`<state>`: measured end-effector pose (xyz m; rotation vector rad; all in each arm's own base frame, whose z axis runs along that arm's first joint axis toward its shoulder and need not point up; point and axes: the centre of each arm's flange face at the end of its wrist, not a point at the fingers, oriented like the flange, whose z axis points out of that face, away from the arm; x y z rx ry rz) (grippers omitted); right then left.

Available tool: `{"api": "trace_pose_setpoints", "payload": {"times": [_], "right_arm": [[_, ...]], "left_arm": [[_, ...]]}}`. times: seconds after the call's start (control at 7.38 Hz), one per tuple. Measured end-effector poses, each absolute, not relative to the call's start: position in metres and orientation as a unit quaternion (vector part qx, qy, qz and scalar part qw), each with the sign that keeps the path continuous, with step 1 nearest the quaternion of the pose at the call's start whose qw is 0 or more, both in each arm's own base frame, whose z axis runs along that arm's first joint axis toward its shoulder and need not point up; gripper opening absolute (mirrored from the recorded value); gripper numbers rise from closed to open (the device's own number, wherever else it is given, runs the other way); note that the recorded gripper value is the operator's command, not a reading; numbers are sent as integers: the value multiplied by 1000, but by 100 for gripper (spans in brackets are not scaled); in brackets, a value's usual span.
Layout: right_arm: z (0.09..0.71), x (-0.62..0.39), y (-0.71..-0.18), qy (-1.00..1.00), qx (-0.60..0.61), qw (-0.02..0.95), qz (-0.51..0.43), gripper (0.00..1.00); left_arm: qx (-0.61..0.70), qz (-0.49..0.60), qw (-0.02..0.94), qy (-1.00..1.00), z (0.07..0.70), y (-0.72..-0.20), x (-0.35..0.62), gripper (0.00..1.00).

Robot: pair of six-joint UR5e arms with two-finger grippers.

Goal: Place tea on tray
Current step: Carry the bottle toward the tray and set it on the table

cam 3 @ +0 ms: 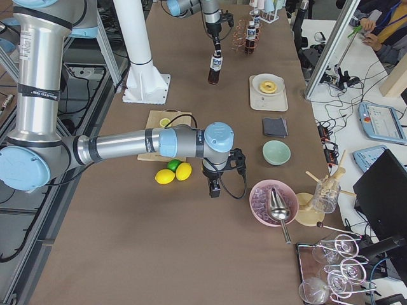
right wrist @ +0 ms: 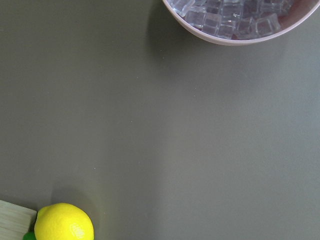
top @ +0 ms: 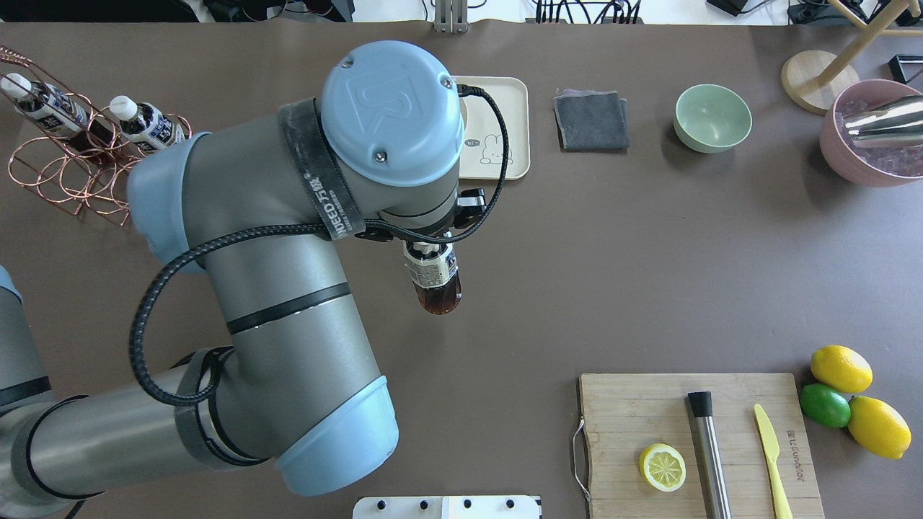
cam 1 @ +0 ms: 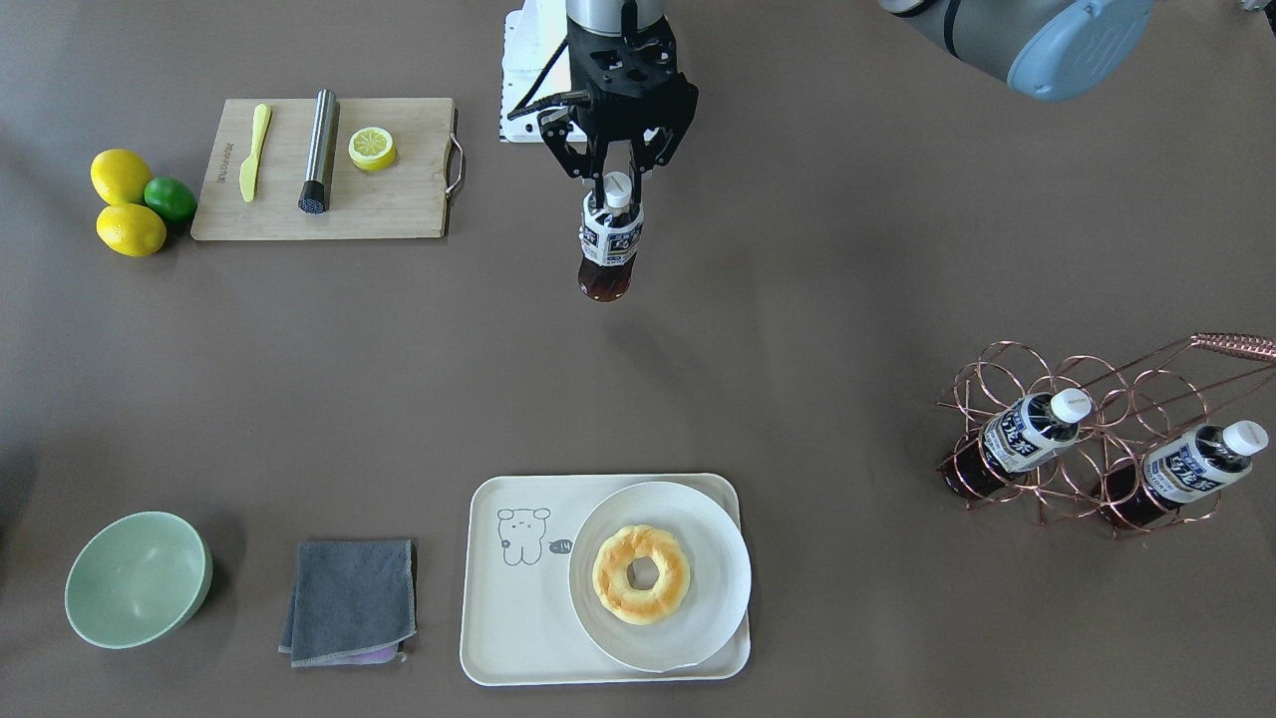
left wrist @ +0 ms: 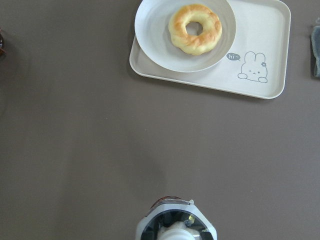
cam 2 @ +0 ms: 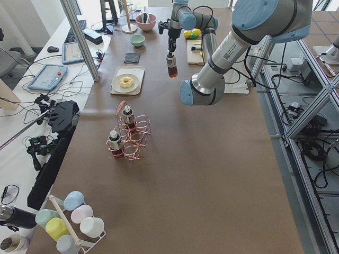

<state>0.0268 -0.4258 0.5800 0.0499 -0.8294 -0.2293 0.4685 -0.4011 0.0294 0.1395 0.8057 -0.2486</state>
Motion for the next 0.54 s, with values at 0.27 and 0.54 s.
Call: {"api": "trace_pose_setpoints", "payload": {"times": [0.27, 0.54], "right_arm": [[581, 26, -425, -402, 23, 908, -111, 100], [580, 26, -425, -402, 23, 909, -112, 100]], "left_arm": [[74, -119, 911, 388, 38, -403, 496, 0], [74, -113, 913, 386, 43, -398, 511, 0]]}}
